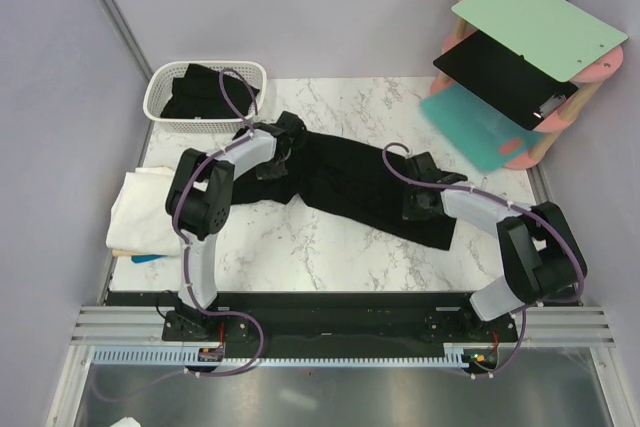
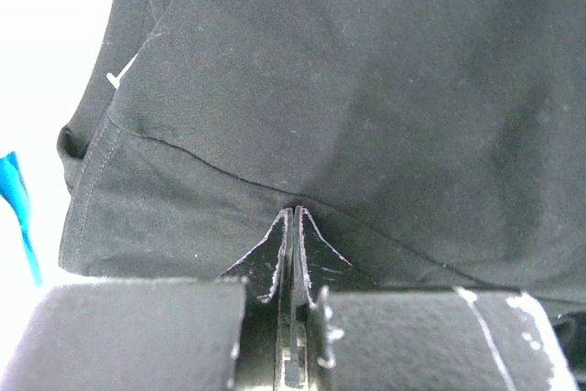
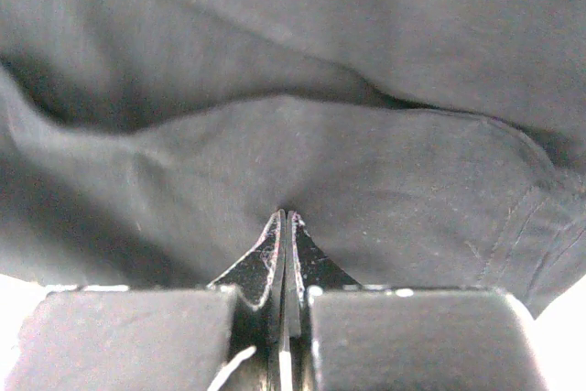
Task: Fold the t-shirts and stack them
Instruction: Rotate the tshirt 90 degrees
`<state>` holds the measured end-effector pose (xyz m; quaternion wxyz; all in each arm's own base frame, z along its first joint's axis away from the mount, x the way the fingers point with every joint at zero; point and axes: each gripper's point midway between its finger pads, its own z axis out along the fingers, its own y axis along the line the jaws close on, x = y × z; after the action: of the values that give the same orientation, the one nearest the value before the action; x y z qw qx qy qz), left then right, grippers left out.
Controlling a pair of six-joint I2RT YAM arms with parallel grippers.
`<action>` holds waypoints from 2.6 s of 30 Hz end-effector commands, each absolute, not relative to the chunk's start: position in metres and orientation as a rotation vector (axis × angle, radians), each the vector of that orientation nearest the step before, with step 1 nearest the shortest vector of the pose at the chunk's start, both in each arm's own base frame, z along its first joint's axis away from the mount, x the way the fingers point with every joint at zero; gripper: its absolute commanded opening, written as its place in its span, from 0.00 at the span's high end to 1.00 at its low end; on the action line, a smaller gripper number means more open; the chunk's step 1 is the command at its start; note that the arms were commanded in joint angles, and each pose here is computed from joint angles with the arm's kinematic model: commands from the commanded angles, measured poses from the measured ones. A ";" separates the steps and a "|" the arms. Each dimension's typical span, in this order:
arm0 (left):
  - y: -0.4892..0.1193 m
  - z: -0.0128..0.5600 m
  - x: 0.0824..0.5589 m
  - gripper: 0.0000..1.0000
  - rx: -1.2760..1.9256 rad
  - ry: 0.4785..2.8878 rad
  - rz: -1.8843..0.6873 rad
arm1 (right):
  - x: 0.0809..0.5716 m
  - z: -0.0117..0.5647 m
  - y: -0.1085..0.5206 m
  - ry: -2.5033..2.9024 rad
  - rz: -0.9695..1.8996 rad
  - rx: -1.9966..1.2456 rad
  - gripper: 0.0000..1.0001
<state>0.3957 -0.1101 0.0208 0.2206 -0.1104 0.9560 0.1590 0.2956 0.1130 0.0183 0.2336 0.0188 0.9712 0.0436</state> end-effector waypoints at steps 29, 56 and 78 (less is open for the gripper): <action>-0.185 0.179 0.459 0.98 -0.103 2.365 -0.003 | 0.315 0.160 0.256 2.316 0.324 -0.249 1.00; -0.400 0.076 0.244 0.98 0.119 2.533 -1.012 | 0.568 0.090 0.316 2.186 0.817 -0.225 1.00; -0.450 0.055 0.254 0.98 0.175 2.503 -1.041 | 0.587 0.015 0.287 2.341 0.788 -0.092 1.00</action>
<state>0.2416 -0.4314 0.0565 0.2080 0.0738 0.9001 -0.3756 0.5793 0.3048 0.0315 0.3393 -0.0550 0.8839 0.3171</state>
